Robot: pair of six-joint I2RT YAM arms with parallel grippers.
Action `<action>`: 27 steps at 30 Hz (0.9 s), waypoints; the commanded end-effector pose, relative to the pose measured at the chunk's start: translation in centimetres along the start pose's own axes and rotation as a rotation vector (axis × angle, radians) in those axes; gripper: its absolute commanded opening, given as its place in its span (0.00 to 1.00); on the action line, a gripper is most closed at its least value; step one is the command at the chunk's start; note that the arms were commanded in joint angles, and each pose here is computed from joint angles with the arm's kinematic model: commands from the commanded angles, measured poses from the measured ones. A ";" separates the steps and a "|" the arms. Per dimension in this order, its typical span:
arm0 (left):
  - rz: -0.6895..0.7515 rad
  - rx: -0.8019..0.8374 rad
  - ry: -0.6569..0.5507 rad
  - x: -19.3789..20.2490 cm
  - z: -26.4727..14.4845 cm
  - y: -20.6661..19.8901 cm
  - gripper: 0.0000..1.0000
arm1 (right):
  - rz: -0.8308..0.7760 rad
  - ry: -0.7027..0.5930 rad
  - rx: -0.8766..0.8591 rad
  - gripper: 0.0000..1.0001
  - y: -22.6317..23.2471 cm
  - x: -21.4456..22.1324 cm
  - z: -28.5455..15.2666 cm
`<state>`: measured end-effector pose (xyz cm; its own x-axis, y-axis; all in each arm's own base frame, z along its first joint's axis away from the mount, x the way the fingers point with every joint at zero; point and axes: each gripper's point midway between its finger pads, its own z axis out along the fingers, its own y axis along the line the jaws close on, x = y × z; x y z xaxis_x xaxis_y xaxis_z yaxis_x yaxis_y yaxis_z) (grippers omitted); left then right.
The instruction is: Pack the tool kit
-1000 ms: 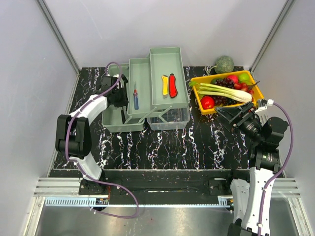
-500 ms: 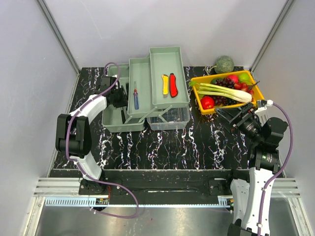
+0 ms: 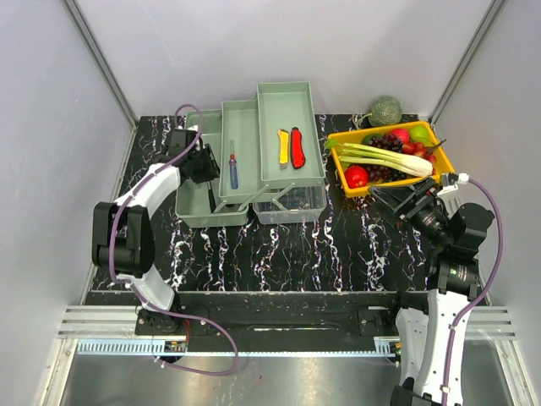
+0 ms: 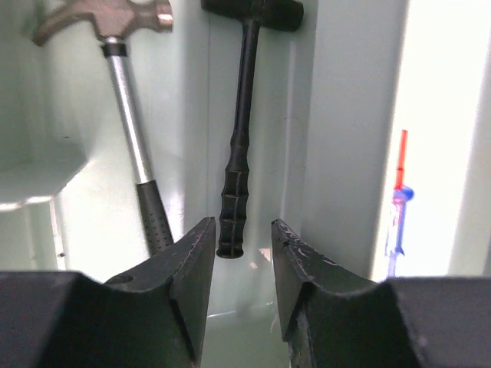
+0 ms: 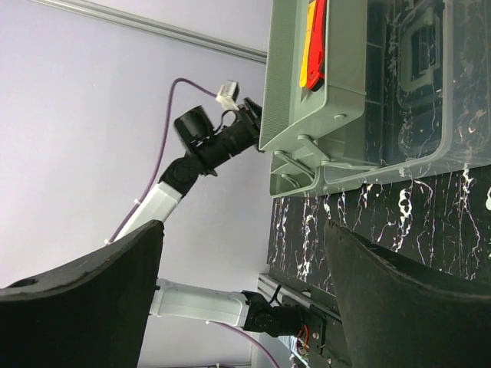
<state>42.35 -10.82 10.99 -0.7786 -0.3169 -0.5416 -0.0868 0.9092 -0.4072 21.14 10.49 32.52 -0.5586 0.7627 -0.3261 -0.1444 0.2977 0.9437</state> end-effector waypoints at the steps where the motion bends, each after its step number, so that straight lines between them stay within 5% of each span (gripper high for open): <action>1: 0.033 0.009 -0.180 -4.9 -5.6 -1.8 0.42 | -0.017 -0.011 0.036 0.90 -0.5 -0.2 0.1; 5: 0.033 -0.023 -0.269 -7.3 -9.8 -2.1 0.54 | -0.061 -0.026 0.152 0.92 -2.2 -0.7 -0.2; 9: 0.005 -0.097 -0.408 -9.2 -14.6 -1.0 0.86 | -0.114 -0.043 0.302 0.92 -4.5 -1.7 -0.6; 12: 0.005 -0.120 -0.468 -9.5 -16.7 -0.4 0.98 | -0.148 -0.048 0.397 0.91 -6.7 -2.5 -0.6; 27: -0.216 0.086 -0.384 -8.7 -15.3 7.3 0.99 | -0.385 0.039 0.521 0.83 -10.4 -3.9 4.7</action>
<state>38.25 5.23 22.71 -0.4456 -0.5772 -0.6843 -0.3159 0.8166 -0.4831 25.82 6.38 21.95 -0.6241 0.6085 -0.4901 0.1463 0.7072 0.6917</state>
